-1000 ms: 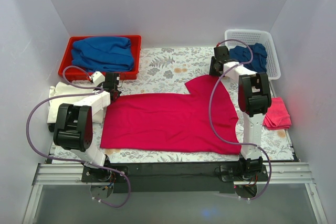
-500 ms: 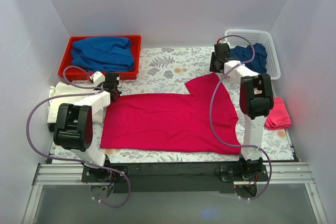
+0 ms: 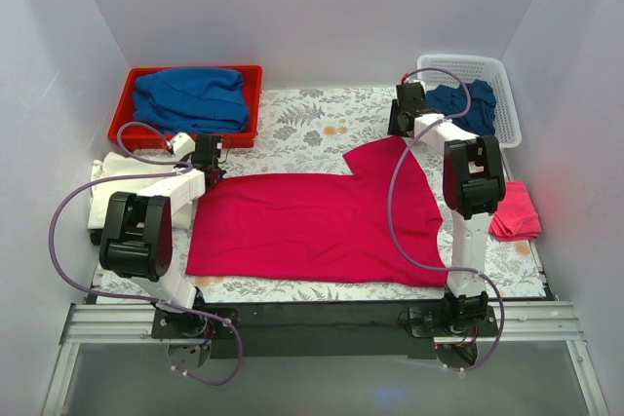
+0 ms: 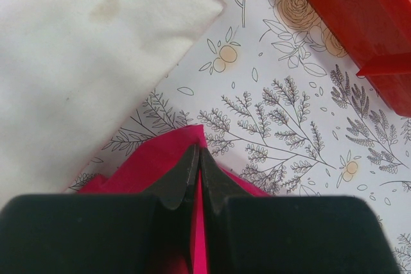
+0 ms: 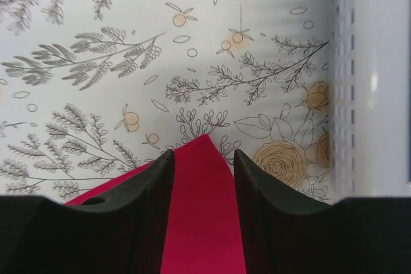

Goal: Fold and stack the t-shirts
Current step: Grap the side of the flattened tshirt furthest away from the robot with both arms, then fold the other side of the tshirt into a rectangle

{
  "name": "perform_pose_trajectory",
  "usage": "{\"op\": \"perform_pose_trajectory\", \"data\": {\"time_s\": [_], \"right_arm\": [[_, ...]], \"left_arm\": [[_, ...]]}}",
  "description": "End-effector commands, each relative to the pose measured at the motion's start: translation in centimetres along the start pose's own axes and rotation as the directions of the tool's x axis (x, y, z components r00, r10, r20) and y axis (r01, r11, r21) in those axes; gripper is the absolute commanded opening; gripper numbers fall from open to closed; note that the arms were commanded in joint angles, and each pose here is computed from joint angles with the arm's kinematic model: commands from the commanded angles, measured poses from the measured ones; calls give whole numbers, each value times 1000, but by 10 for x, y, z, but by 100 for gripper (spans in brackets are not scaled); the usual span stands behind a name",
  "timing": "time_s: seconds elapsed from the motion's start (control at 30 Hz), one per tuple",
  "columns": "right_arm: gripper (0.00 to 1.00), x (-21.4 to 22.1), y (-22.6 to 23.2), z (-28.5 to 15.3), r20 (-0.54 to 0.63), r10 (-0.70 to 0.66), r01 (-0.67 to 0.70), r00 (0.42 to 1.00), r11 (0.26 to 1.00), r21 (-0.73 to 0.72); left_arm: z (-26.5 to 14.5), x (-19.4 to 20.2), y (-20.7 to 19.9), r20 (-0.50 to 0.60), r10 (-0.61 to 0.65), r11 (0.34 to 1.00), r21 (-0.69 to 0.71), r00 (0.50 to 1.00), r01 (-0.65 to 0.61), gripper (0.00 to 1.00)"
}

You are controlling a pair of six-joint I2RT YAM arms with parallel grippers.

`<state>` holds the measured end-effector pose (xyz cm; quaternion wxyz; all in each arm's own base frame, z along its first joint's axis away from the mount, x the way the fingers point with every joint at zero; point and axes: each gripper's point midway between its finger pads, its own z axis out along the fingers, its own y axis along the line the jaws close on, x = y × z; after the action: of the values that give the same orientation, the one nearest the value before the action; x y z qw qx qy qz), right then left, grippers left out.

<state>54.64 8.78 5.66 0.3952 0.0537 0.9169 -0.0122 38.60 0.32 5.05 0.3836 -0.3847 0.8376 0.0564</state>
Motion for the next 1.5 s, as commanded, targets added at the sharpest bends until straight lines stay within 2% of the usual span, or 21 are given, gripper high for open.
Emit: {"op": "perform_pose_trajectory", "data": {"time_s": [0.0, 0.2, 0.3, 0.33, 0.37, 0.4, 0.57, 0.77, 0.9, 1.17, 1.47], "right_arm": [[49, 9, 4, 15, -28, 3, -3, 1000, 1000, 4], [48, 26, 0, 18, -76, 6, -5, 997, 1000, 20], [41, 30, -3, 19, -90, 10, -7, 996, 999, 33], [21, 31, -2, 18, -93, 10, -7, 996, 999, 33], [8, 33, -2, 18, -99, 14, -10, 995, 999, 34], [1, 33, -2, 18, -100, 13, -10, 995, 999, 34], [1, 27, -5, 15, -90, 17, -13, 996, 999, 50], [1, 1, -6, -6, -30, 14, -13, 999, 999, 45], [1, -22, -6, -35, 27, 26, -27, 999, 999, 24], [1, -33, -13, -96, 92, 66, -65, 994, 998, -11], [1, -9, -36, -164, 142, 101, -100, 985, 995, -18]], "left_arm": [[-3, -14, -8, 37, -9, 1000, 14, 999, 9, 0], [-1, -12, -7, 33, -6, 1000, 8, 999, 5, 0], [0, -11, -7, 30, -6, 1000, 5, 1000, 6, 0], [0, -11, -7, 30, -5, 1000, 5, 1000, 5, 0], [0, -11, -6, 29, -4, 1000, 4, 1000, 4, 0], [-1, -11, -6, 29, -4, 1000, 4, 1000, 4, 0], [-2, -15, -10, 37, -10, 1000, 15, 999, 10, 0], [-16, -41, -37, 64, -47, 994, 98, 997, 40, 0], [-28, -55, -44, 87, -62, 990, 133, 994, 50, 0], [-43, -61, -37, 99, -83, 988, 140, 992, 68, 0], [-68, -72, -26, 127, -133, 981, 155, 983, 113, 0]]}}
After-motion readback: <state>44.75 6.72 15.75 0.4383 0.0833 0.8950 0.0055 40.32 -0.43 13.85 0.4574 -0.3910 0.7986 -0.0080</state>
